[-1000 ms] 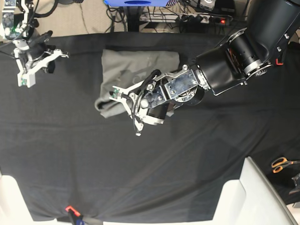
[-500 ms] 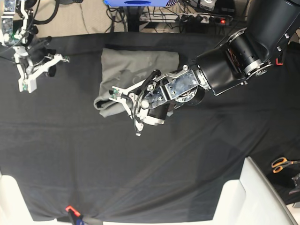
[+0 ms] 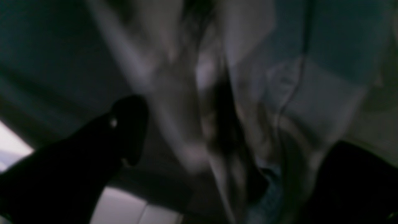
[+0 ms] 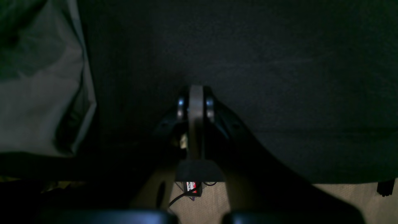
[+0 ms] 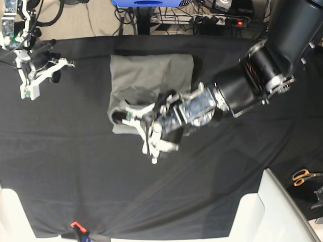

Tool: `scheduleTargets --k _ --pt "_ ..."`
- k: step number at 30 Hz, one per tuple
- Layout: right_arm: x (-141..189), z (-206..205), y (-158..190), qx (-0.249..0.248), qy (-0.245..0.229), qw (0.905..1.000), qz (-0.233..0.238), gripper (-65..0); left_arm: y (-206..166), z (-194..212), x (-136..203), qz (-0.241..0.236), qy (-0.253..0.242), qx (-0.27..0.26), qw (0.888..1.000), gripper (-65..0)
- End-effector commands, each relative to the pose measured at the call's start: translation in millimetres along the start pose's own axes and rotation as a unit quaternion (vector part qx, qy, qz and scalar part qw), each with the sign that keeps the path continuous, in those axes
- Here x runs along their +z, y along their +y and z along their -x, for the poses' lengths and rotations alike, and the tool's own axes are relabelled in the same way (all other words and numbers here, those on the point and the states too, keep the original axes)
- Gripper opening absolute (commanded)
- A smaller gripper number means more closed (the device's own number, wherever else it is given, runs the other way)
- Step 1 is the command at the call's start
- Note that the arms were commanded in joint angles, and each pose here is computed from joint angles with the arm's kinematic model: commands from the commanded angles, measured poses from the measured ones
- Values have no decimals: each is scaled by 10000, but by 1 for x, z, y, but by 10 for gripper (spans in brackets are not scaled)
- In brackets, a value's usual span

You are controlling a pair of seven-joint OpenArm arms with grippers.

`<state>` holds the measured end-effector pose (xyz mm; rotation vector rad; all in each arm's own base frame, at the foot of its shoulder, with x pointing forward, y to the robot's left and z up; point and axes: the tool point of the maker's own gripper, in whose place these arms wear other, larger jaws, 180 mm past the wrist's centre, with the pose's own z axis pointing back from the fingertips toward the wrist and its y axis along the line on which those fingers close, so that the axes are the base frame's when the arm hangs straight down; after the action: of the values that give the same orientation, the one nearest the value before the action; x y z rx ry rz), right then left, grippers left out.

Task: Fold the T-shirt properly
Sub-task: 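Drag the bundle with the left gripper to square it, then release, then press both grippers on the bundle's sides to straighten it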

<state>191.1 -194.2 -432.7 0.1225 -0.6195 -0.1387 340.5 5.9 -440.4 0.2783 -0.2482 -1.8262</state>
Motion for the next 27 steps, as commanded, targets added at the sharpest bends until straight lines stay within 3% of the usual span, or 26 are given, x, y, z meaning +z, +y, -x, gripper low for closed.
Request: scheduleTargets --k 1,8,14,17,19,22,23,27 --pt "4 -12 0 46 -203 9998 -15 -648 35 3 16 -402 47 -4 9992 -148" --pt "5 -6 -1 50 -139 9999 -6 -648 96 3 62 -1154 -39 250 9930 -151" --pt "5 -5 -1 49 -124 9999 -4 -648 54 -19 56 -941 -222 194 9951 -155" --pt "8 -3 1 89 -117 9999 -37 -648 37 -16 61 -899 -425 531 9936 -174" --pt "11 -2 3 113 -124 9998 -50 -648 27 -15 74 -978 -720 1000 9875 -276" --pt "15 -3 17 254 -157 9993 -210 -648 4 -12 96 -1149 -1144 1556 9744 -591" --pt "17 -1 22 289 -154 9991 -271 -648 -4 -9 99 -1143 -1218 1721 9708 -650" --pt "17 5 60 788 -34 9935 -825 -648 -53 0 91 -747 -1286 2392 9595 -650"
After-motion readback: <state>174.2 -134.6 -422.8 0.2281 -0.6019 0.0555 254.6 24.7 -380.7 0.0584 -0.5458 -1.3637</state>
